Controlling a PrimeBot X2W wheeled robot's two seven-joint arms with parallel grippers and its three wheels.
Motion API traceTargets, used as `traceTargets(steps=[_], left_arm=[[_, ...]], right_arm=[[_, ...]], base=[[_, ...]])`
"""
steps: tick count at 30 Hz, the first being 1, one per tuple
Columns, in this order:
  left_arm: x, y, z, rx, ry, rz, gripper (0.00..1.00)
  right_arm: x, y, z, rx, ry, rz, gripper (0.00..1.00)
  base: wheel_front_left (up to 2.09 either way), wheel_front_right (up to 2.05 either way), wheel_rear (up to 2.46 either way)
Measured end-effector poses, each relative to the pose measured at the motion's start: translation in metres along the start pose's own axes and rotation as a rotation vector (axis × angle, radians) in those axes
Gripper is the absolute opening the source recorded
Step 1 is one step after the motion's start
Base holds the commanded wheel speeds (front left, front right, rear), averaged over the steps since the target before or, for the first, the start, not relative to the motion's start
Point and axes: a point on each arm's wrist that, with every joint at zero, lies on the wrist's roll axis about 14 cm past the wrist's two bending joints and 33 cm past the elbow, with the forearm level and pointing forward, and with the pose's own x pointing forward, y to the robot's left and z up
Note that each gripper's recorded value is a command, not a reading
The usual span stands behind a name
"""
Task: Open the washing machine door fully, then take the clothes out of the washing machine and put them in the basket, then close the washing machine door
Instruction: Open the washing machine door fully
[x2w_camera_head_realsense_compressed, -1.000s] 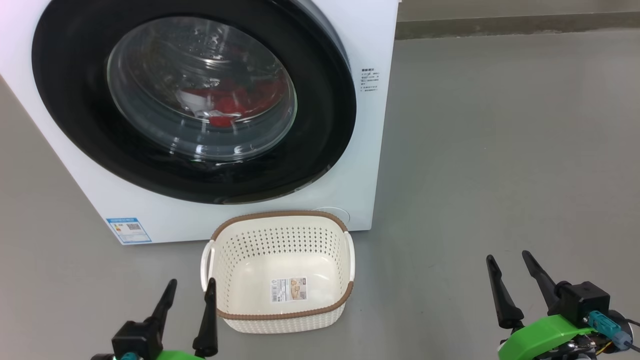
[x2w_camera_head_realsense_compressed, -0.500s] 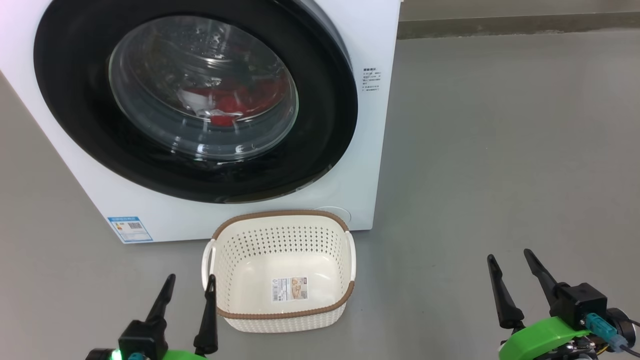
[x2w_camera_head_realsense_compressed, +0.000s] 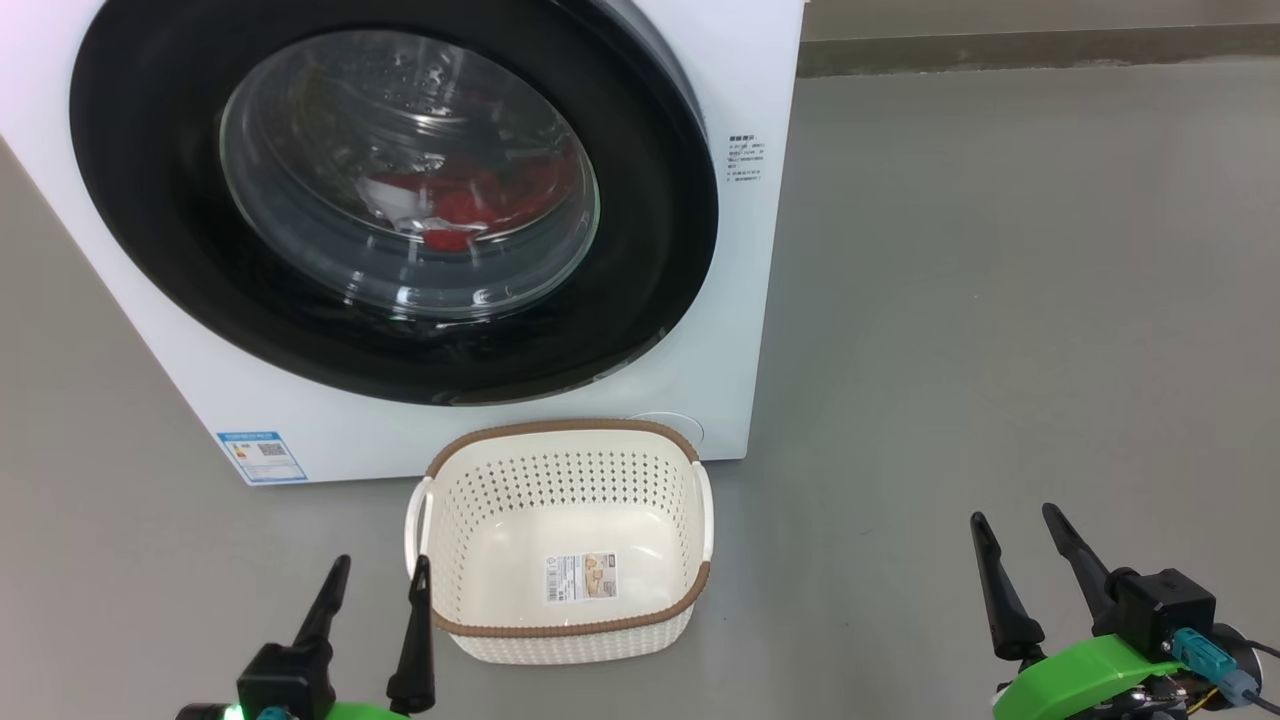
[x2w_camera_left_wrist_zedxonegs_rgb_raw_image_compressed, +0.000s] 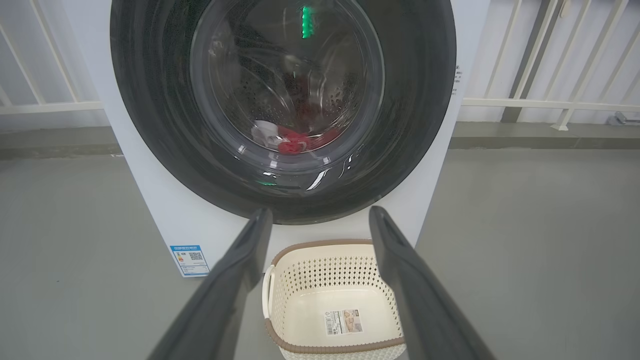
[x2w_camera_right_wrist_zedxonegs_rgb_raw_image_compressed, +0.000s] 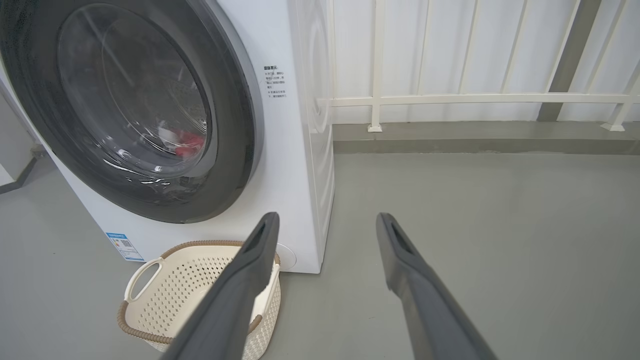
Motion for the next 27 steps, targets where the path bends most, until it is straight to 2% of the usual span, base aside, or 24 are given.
traceTargets(steps=[15,16,18,25,27], left_arm=[[-0.0008,0.0007,-0.0027,-0.001,0.008,0.007,1.0],[-0.0009,0.0007,-0.0027,-0.001,0.008,0.007,1.0],[-0.0009,0.0008,-0.003,-0.001,0.009,0.007,1.0],[-0.001,0.0013,-0.0049,-0.001,0.015,0.009,1.0],[-0.001,0.0015,-0.0055,-0.001,0.017,0.01,1.0]], right_arm=[[0.0002,0.0004,-0.0039,0.003,0.012,0.0,1.0],[0.0001,0.0003,-0.0043,0.003,0.014,0.0,0.84],[0.0001,0.0,-0.005,0.003,0.016,-0.001,0.0],[0.0001,-0.0015,-0.01,0.045,0.029,-0.012,0.0],[0.0026,-0.0007,-0.0086,0.091,0.022,-0.018,0.0]], base=[[0.0,0.0,0.0],[0.0,0.0,0.0],[0.0,0.0,0.0],[0.0,0.0,0.0],[0.0,0.0,0.0]])
